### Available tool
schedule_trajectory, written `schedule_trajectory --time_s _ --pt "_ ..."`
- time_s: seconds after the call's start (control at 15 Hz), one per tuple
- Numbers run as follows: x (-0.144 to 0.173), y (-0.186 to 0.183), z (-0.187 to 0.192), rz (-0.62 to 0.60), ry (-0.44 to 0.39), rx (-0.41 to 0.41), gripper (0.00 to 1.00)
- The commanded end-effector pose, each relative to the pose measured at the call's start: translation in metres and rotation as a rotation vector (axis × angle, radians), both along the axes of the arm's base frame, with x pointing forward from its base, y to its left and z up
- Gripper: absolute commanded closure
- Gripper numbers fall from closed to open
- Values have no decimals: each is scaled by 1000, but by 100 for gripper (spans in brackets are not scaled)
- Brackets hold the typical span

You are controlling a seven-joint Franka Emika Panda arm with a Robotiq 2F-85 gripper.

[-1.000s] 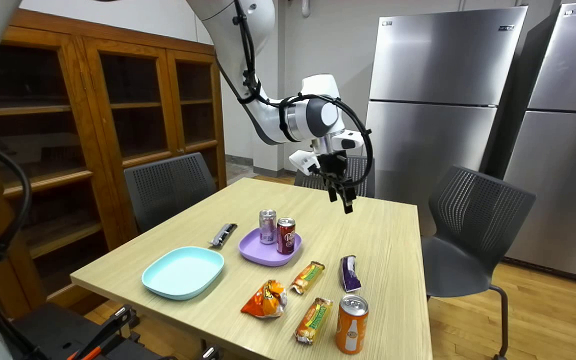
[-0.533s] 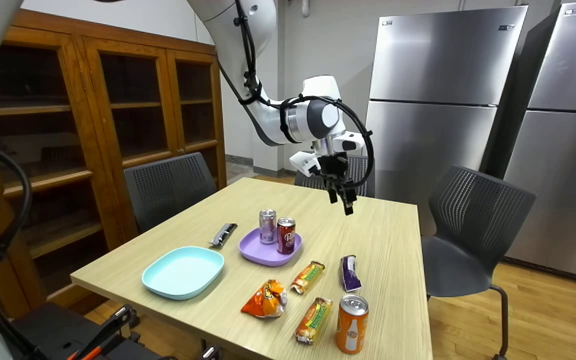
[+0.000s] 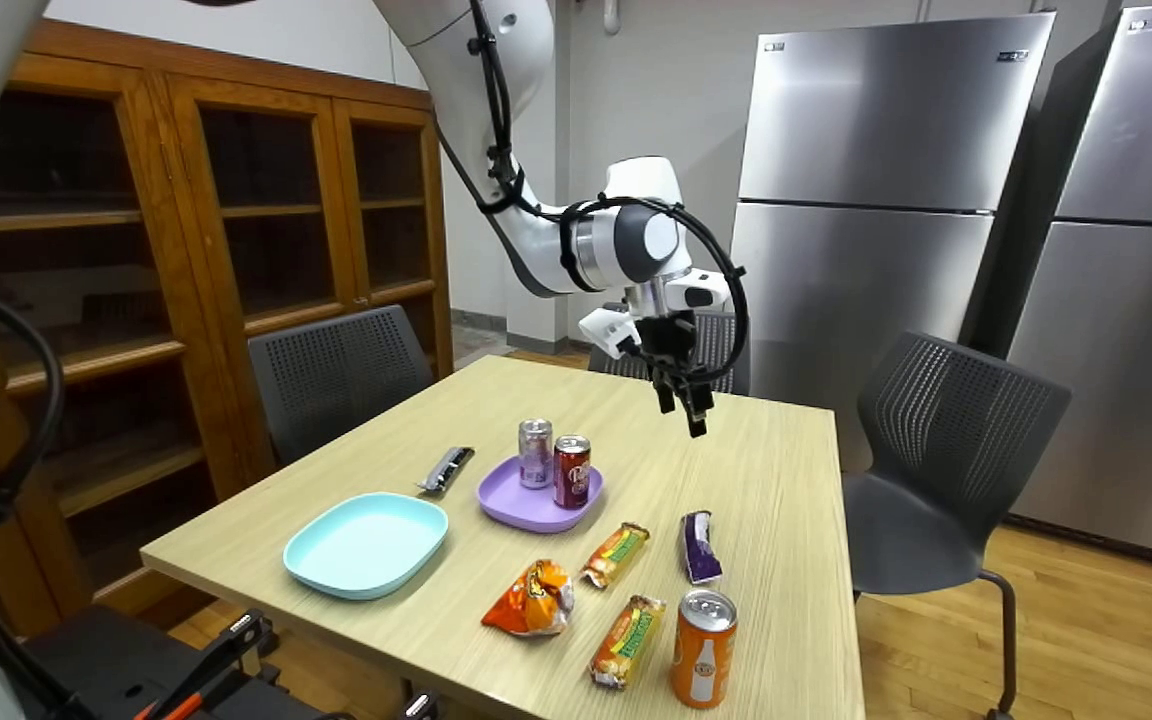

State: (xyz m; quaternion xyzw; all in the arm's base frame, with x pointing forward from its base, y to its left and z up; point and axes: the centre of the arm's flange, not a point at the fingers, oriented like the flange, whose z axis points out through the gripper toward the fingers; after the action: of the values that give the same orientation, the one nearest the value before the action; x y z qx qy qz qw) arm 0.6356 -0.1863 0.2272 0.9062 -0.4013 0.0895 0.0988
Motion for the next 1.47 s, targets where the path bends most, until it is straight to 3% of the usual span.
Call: schedule_trajectory --time_s 0.0,0.87,1.4 --pt "-22 -5 6 -11 10 11 0" --pt "-94 -37 17 -56 32 64 0" --pt "-139 -70 33 12 60 76 0"
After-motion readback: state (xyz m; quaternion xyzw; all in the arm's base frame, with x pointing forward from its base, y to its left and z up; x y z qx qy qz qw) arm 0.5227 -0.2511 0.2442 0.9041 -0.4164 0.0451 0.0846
